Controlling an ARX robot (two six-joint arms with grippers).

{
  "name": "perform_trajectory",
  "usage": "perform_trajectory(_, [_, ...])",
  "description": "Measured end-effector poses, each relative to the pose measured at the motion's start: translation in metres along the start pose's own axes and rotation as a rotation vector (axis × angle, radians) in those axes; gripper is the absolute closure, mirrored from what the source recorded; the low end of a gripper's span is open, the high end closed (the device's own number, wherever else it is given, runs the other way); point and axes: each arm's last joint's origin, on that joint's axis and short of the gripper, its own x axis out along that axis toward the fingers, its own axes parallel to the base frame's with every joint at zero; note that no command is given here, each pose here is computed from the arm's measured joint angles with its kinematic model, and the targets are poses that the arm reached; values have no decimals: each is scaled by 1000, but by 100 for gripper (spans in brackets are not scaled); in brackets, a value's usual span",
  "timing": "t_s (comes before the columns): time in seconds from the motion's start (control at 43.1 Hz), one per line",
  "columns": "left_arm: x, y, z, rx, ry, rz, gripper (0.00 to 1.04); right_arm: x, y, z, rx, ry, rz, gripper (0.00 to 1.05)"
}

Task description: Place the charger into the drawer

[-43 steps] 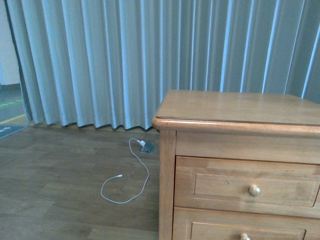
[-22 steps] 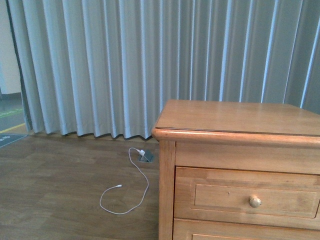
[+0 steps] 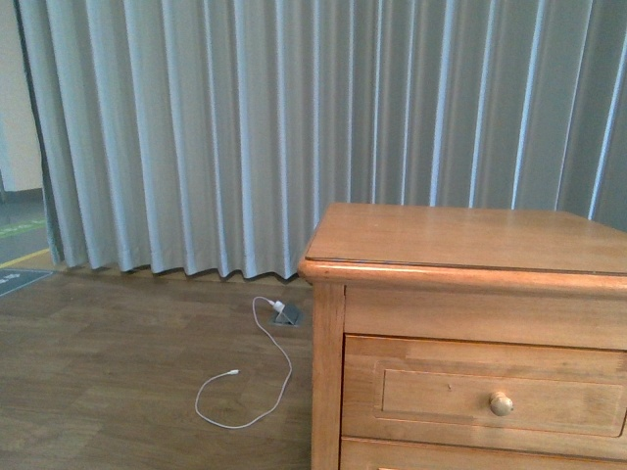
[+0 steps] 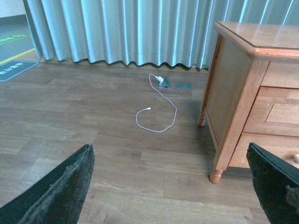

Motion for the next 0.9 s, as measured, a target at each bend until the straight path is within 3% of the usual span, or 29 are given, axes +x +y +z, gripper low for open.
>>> perform_trajectory(0.464, [0,0,0,0,0,-1,6,-2,0,2,-1,-27,0,101])
perform_trajectory(0.672, [0,0,0,0,0,-1,6,-2,0,2,-1,-27,0,55])
perform_trajectory(0.904, [0,0,0,0,0,-1,6,-2,0,2,-1,-27,0,16])
